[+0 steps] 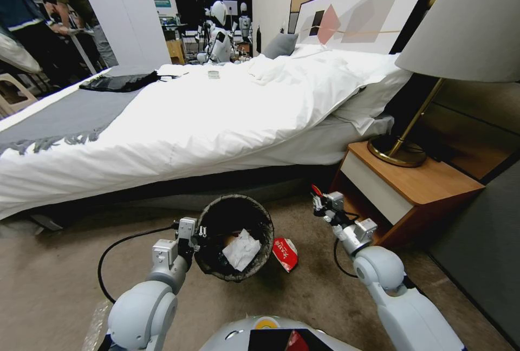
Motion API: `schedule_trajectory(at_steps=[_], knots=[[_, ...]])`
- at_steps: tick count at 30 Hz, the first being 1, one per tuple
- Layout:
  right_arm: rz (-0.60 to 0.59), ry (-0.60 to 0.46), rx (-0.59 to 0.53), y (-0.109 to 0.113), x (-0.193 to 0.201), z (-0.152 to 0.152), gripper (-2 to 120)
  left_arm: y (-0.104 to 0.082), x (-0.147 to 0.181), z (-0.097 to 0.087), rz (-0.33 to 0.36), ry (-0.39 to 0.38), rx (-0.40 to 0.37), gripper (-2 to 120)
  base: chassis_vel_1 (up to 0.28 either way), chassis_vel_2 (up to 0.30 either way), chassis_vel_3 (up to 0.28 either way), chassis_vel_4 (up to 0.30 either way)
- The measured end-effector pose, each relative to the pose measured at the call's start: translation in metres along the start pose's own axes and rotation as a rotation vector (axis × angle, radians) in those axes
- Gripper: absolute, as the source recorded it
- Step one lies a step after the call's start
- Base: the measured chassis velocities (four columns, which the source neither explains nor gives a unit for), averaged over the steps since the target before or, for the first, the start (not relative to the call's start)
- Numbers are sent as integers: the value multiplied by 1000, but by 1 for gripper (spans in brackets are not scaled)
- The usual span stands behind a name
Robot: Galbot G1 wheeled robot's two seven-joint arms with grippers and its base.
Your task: Pick up the trash bin, then pick up the garbage from the floor and place it into the trash bin.
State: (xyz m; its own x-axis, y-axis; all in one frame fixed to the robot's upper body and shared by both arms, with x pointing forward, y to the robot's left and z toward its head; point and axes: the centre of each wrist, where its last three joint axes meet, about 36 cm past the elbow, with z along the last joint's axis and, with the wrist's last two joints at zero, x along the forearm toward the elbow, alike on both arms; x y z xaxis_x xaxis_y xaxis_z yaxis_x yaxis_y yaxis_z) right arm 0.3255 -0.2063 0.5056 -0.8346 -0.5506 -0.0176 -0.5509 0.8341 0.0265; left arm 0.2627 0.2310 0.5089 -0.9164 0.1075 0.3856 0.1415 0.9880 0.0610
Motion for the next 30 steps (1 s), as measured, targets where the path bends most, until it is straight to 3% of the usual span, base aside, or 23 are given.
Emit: schedule_trajectory(at_steps=[15,30], knots=[[-316,32,-74,64,-29,-12,0,0,-5,2,15,4,2,1,0,0,0,0],[-391,67,-79,90,-34,-2,0,0,-7,3,12,7,4,1,0,0,0,0]])
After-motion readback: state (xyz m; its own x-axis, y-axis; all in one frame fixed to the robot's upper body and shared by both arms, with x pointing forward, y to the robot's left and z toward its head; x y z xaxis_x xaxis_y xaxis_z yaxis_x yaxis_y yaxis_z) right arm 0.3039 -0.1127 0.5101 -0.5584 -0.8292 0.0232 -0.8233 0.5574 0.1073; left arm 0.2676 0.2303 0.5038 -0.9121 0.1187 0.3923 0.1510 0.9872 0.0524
